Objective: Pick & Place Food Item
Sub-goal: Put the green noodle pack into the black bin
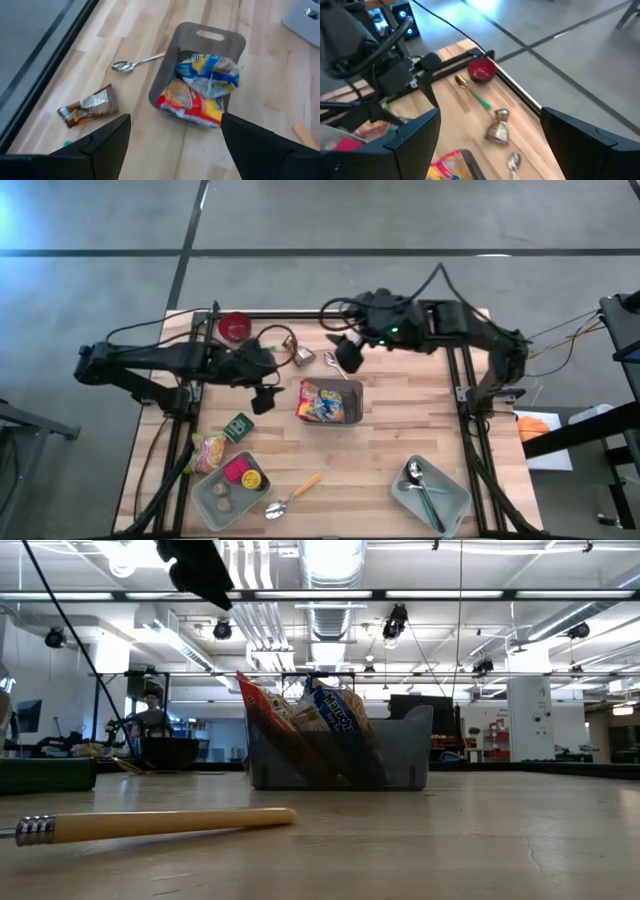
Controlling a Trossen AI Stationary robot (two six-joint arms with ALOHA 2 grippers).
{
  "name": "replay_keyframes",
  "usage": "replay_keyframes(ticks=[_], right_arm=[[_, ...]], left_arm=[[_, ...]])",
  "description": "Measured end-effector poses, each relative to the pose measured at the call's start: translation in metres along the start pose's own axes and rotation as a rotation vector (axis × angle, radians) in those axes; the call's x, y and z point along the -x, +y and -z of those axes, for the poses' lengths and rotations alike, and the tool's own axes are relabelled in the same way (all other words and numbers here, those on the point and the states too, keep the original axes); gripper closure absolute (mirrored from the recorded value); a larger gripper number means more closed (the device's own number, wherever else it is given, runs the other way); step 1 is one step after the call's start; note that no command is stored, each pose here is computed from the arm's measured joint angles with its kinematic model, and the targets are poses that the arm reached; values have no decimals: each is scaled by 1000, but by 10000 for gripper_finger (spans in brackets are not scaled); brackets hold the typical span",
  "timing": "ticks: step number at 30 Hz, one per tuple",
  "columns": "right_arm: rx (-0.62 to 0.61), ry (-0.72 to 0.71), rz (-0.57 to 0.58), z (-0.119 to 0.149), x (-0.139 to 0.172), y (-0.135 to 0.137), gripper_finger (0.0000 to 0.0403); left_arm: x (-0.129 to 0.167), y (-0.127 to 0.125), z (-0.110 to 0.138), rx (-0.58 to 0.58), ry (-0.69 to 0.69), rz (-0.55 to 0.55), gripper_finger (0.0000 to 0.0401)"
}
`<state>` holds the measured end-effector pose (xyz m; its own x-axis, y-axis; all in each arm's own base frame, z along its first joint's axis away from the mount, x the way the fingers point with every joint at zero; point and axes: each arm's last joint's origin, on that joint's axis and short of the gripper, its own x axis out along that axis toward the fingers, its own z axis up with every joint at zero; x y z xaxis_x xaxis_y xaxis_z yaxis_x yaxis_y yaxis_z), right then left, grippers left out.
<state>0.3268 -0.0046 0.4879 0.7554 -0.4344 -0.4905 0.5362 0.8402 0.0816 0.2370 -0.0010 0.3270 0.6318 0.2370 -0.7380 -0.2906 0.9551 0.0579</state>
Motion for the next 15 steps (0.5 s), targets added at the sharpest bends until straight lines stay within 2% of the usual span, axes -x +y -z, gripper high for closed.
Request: replay_keyframes(ticks=[5,11,13,15], right_arm=[[4,1,2,4,31,-19,64],[-56,45,37,26,51,-44,64],[-91,68,45,38,53,-50,64],[-121,102,38,50,54,-54,64]], left_arm=[[-10,15,-2,48,39,-14,89],[-12,38,5,403,169,49,89],[-8,39,11,428,245,64,89],[-3,37,19,403,334,70,89]])
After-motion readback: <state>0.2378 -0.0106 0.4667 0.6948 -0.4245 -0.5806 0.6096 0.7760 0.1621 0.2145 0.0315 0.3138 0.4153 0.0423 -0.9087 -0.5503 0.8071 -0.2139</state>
